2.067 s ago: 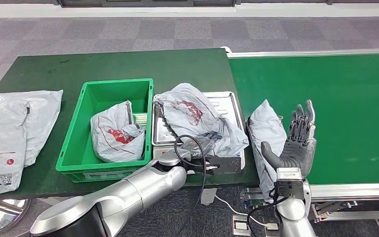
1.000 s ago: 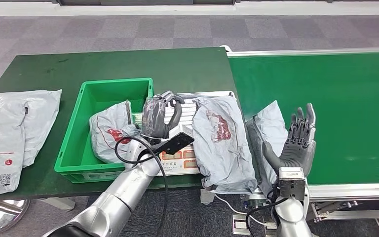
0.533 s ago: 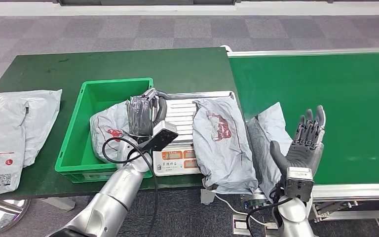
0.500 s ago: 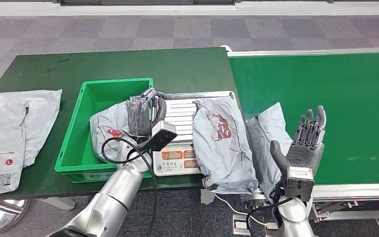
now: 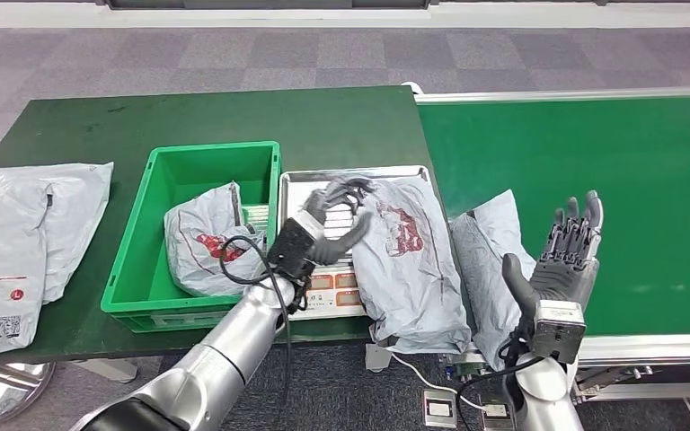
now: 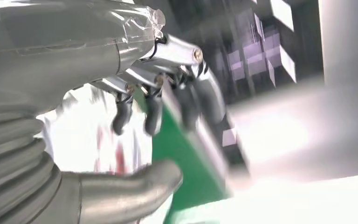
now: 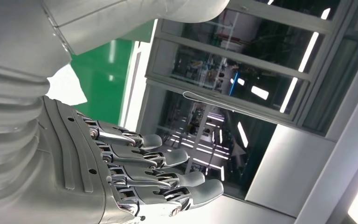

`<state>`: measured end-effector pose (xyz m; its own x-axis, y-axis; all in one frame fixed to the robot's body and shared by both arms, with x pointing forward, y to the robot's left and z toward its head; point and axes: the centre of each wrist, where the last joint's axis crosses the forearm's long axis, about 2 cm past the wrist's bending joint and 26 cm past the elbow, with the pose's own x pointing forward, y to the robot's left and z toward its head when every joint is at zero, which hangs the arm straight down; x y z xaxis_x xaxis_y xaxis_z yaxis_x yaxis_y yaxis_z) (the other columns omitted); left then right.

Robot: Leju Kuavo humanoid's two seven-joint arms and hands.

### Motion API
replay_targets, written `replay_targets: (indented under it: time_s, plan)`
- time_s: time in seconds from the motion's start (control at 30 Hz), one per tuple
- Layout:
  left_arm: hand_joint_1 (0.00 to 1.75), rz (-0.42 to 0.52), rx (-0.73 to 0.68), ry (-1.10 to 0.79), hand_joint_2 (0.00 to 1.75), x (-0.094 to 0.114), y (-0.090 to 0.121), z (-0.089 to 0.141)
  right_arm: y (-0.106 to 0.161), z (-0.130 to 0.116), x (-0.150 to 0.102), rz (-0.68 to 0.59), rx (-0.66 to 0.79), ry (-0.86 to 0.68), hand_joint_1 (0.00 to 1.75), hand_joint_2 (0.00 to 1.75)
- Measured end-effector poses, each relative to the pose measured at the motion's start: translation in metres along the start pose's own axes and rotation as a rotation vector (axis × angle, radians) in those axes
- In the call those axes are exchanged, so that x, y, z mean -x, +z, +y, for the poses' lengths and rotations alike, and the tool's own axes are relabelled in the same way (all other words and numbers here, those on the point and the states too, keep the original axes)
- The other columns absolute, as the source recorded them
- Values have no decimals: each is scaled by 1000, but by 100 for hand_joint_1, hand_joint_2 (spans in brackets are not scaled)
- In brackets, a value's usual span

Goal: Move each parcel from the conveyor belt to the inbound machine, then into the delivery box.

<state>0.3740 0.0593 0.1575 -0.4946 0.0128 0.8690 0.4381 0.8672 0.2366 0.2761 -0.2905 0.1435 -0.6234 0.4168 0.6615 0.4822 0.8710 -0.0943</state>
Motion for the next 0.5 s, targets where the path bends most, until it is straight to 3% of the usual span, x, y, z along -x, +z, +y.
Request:
replay_targets:
  time_s: [0.2,0.3,0.5]
  plan:
    - [0,45,286,-189,175,-12,1,-46,3,-2,1,-10,-48,9,0,175]
    - [0,14,314,-307,175,-16,4,-62,5,-2,1,-16,-81,10,0,175]
    - [0,-16,261,-305,175,-19,5,-69,8,-2,0,-17,-100,20,0,175]
